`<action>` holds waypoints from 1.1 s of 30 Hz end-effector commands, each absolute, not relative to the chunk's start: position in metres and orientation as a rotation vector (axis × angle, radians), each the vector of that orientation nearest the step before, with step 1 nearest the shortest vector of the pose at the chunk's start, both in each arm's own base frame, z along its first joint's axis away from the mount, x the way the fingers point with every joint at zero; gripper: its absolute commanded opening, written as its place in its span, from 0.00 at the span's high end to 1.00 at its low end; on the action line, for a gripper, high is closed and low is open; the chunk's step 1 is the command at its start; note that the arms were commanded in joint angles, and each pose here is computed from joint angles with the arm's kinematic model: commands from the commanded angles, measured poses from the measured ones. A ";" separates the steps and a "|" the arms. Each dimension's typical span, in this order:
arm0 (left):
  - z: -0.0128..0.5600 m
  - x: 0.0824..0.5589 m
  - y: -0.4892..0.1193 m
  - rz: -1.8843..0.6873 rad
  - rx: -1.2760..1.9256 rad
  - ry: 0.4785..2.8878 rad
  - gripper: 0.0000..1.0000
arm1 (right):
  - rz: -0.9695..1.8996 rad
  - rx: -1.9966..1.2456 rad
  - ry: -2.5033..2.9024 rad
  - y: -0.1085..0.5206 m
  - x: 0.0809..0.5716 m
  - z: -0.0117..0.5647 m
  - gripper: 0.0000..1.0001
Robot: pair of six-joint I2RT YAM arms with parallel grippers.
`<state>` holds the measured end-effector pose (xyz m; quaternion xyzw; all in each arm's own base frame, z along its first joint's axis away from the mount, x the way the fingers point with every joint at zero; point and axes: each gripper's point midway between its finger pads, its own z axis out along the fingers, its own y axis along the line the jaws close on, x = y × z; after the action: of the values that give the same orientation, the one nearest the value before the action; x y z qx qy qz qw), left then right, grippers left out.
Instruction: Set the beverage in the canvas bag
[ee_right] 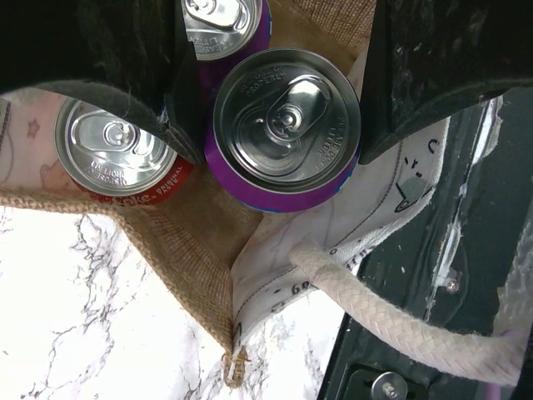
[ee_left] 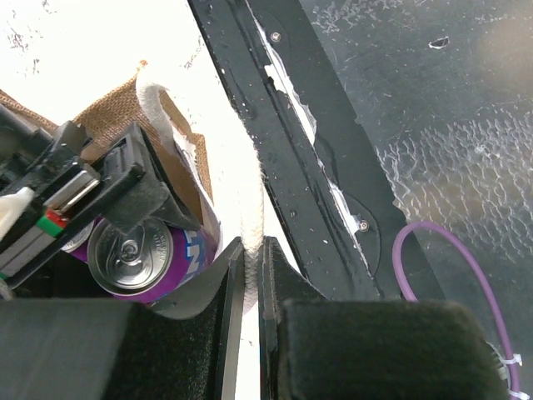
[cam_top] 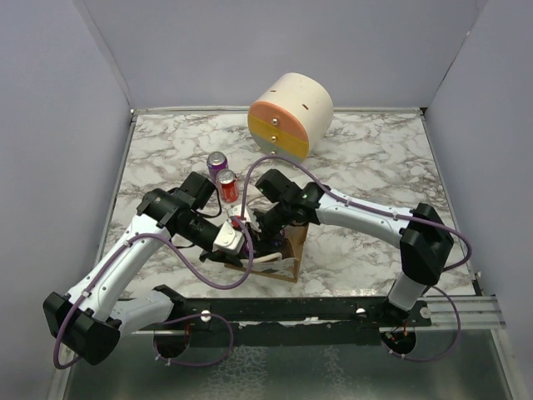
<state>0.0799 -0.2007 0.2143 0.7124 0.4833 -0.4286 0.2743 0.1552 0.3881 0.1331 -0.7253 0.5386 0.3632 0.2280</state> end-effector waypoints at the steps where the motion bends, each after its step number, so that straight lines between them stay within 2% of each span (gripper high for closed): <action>1: 0.215 0.079 -0.198 -1.141 1.917 1.280 1.00 | 0.987 -2.029 1.362 0.406 0.150 0.142 0.99; 18: 0.215 0.078 -0.196 -1.145 1.906 1.284 1.00 | 0.925 -2.107 1.361 0.409 0.144 0.115 0.91; 23: 0.216 0.078 -0.196 -1.145 1.903 1.279 1.00 | 0.911 -2.117 1.386 0.406 0.144 0.107 0.86; 33: 0.217 0.078 -0.195 -1.144 1.899 1.282 1.00 | 0.919 -2.118 1.423 0.402 0.142 0.097 0.69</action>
<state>0.0800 -0.1959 0.2150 0.7077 0.4908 -0.4266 0.2763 0.1503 0.3968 0.1048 -0.7635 0.5154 0.3212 0.2197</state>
